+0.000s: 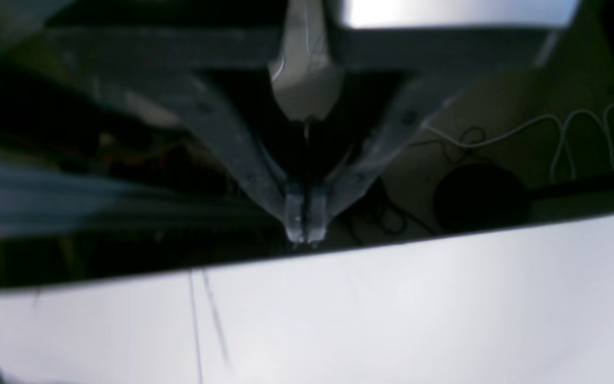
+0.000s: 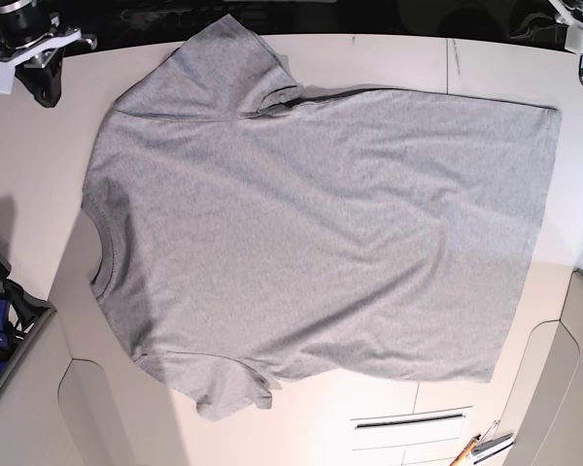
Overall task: Fold the T-shirt properly
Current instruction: 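Grasp the grey T-shirt's shoulder corners with both grippers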
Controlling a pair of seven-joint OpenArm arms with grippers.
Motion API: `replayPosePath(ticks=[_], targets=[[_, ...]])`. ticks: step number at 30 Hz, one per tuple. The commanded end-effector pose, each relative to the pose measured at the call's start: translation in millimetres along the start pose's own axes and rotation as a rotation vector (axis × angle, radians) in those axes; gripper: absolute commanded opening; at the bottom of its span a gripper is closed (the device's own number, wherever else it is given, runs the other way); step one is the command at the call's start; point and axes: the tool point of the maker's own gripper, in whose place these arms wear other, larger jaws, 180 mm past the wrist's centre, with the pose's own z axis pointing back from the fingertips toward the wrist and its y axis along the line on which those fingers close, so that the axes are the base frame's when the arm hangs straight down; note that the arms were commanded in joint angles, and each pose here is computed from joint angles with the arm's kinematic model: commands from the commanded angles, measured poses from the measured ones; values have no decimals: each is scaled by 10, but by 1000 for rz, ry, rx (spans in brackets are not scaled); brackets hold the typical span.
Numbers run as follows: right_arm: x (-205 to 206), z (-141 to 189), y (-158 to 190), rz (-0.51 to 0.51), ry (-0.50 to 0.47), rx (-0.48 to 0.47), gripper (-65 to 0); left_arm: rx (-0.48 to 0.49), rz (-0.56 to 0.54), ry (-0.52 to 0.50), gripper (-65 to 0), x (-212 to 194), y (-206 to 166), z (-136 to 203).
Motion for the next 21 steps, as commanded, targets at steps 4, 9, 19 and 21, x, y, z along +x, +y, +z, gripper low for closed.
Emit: replayPosePath(ticks=[4,9,19,21], targets=[[66,-136,62,-222,-49,64,-650,-7,22,-43,-650,117,10,47],[-51,-286,220,-426,-49,123,-650,-9,18,-18,-650,101,11,12],[-228,-294,259,-379,5,91,-353,-17,1,-4,-650,187,17,-111],[-233,-295,254,-371,8,88,-353,-17,0,-12,-646,218,18,-129]])
